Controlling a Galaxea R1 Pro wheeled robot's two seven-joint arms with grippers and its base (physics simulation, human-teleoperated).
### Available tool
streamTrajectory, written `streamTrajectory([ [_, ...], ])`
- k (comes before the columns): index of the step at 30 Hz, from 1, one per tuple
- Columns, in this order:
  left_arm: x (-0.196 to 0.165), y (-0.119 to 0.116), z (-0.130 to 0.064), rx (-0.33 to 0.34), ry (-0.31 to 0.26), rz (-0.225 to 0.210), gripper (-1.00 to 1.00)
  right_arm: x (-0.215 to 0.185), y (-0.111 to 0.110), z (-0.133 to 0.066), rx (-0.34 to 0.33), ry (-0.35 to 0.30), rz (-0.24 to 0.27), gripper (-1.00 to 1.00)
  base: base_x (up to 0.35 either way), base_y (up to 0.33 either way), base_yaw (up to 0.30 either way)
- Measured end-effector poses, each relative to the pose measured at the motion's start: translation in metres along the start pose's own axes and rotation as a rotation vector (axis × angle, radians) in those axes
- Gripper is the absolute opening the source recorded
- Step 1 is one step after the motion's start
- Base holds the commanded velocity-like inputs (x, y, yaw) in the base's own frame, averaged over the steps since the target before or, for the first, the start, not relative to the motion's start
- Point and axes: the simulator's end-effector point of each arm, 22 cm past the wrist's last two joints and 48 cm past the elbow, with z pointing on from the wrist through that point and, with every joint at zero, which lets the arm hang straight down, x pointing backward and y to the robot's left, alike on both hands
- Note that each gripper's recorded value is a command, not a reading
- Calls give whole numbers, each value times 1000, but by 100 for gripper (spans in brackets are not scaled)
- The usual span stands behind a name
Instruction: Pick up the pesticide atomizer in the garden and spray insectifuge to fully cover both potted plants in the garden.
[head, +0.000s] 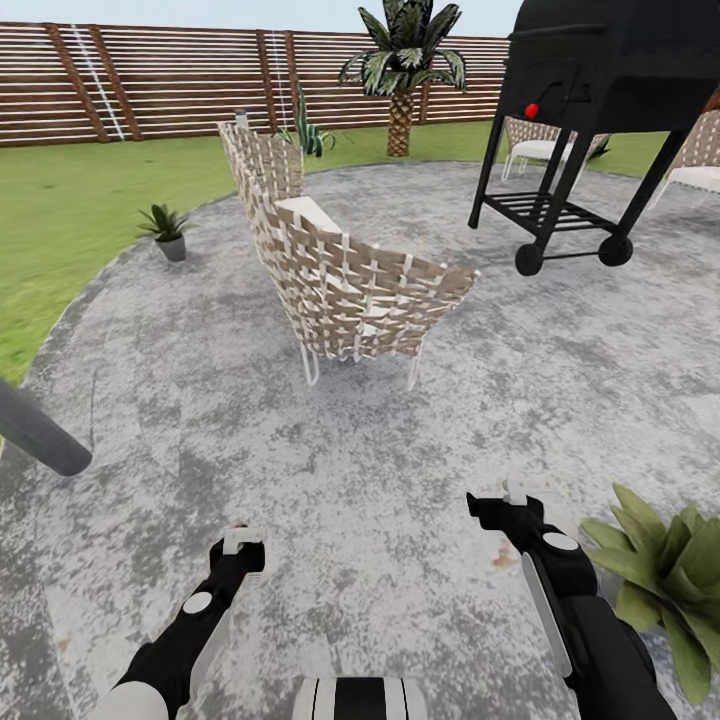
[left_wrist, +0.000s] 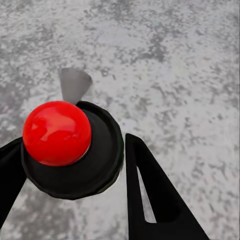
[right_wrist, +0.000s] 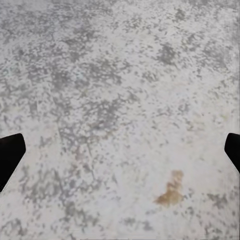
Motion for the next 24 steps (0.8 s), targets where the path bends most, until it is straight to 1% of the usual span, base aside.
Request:
streamTrajectory([
  [6,0,0,0,1,0,-1,-100,0,0,0,0,0,0,100,294,151,-38],
  [11,0,0,0,1,0,-1,-100,0,0,0,0,0,0,100,206,248,-223],
  [18,0,-1,0,2,1,0,-100,1,0,0,-1,2,1,100,30,289,-262],
  [24,1,0,0,1,1,0,-100,1,0,0,-1,1,1,100,1,55,-263],
])
